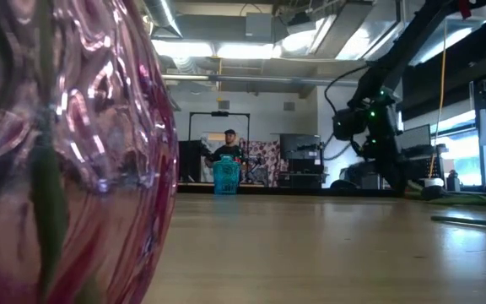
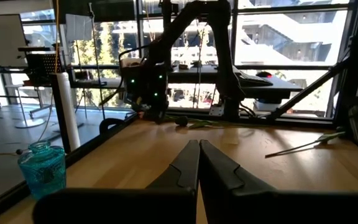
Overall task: Sort flowers into vase by color
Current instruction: Put the top right pink flower into the violet vase
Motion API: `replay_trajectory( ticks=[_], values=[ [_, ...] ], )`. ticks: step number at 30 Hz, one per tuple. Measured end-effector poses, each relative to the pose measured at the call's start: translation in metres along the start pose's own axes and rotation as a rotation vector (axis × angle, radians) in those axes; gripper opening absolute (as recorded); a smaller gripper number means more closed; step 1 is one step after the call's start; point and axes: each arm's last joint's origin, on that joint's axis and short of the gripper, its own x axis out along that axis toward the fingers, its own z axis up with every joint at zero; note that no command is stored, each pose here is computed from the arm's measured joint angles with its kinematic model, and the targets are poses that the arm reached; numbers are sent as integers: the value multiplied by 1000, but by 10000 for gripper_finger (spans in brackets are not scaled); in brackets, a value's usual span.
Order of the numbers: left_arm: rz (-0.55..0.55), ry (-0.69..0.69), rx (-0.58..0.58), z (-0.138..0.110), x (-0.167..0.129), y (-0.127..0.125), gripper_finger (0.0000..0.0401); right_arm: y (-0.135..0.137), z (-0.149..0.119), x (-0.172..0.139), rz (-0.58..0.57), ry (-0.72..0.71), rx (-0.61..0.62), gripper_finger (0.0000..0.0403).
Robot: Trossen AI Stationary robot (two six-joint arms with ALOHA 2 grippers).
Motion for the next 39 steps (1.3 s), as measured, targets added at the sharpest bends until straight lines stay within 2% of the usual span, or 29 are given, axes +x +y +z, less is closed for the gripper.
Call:
replay_trajectory(
  ticks=[3, 9, 13, 17, 21, 25, 29, 32, 35, 39],
  values=[
    [0, 0, 0, 0, 0, 0, 4, 7, -3, -13, 19, -81, -35, 3],
    [0, 0, 0, 0, 0, 0, 4, 1, 0, -20, -153, -162, -17, 17],
    [0, 0, 0, 0, 0, 0, 4, -2, -3, -20, -216, -164, 1, 65],
    [0, 0, 0, 0, 0, 0, 4, -1, -4, -14, -217, -141, 84, 125],
    [0, 0, 0, 0, 0, 0, 4, 1, -4, -4, -277, -158, 211, 149],
    [0, 0, 0, 0, 0, 0, 4, -1, -8, 7, -313, -121, 311, 152],
    [0, 0, 0, 0, 0, 0, 4, -6, -16, 22, -322, -121, 354, 153],
    [-1, 0, 0, 0, 0, 0, 4, -8, -14, 20, -342, -165, 362, 153],
    [0, 0, 0, 0, 0, 0, 4, -6, -11, 20, -312, -148, 336, 150],
    [0, 0, 0, 0, 0, 0, 4, -4, -7, 21, -244, -138, 306, 115]
  ],
)
